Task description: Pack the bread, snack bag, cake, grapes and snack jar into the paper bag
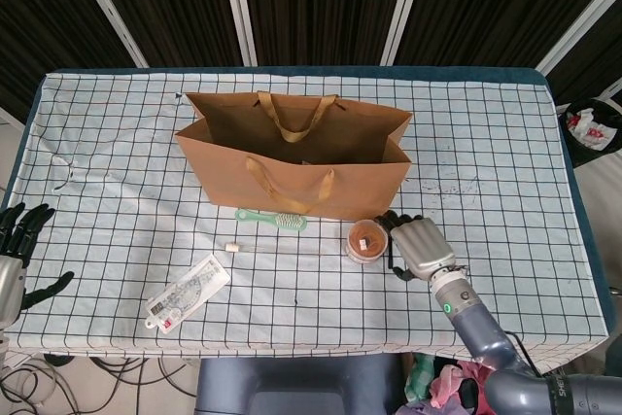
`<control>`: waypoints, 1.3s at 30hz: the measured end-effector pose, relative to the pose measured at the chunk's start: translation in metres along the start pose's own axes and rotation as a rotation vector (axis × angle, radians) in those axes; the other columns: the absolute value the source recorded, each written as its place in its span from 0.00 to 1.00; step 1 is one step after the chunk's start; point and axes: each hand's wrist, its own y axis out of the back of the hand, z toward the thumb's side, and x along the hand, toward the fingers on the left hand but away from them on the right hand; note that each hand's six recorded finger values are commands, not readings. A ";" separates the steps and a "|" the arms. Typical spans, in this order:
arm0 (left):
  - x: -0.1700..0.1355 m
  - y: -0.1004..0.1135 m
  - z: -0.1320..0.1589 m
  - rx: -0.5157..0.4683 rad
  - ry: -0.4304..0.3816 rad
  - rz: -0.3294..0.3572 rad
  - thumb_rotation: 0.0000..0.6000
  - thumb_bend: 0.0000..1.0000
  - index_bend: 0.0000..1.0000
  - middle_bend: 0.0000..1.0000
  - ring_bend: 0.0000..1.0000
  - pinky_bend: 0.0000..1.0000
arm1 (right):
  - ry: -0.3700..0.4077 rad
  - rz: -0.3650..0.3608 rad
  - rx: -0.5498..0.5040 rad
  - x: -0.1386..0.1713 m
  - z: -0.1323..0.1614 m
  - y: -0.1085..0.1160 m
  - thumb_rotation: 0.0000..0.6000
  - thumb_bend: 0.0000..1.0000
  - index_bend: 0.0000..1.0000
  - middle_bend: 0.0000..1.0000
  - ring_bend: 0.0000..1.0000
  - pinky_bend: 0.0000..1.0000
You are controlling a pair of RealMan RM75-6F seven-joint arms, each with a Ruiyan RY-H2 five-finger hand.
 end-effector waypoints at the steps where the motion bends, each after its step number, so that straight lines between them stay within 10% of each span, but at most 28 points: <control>1: 0.000 0.000 0.000 0.000 0.001 0.000 1.00 0.07 0.10 0.10 0.01 0.08 | 0.009 0.005 -0.003 -0.003 0.003 -0.003 1.00 0.18 0.13 0.12 0.21 0.29; 39: 0.000 0.000 -0.001 -0.007 0.013 -0.005 1.00 0.07 0.10 0.10 0.01 0.08 | 0.027 -0.098 0.049 -0.035 0.036 -0.024 1.00 0.18 0.14 0.12 0.19 0.29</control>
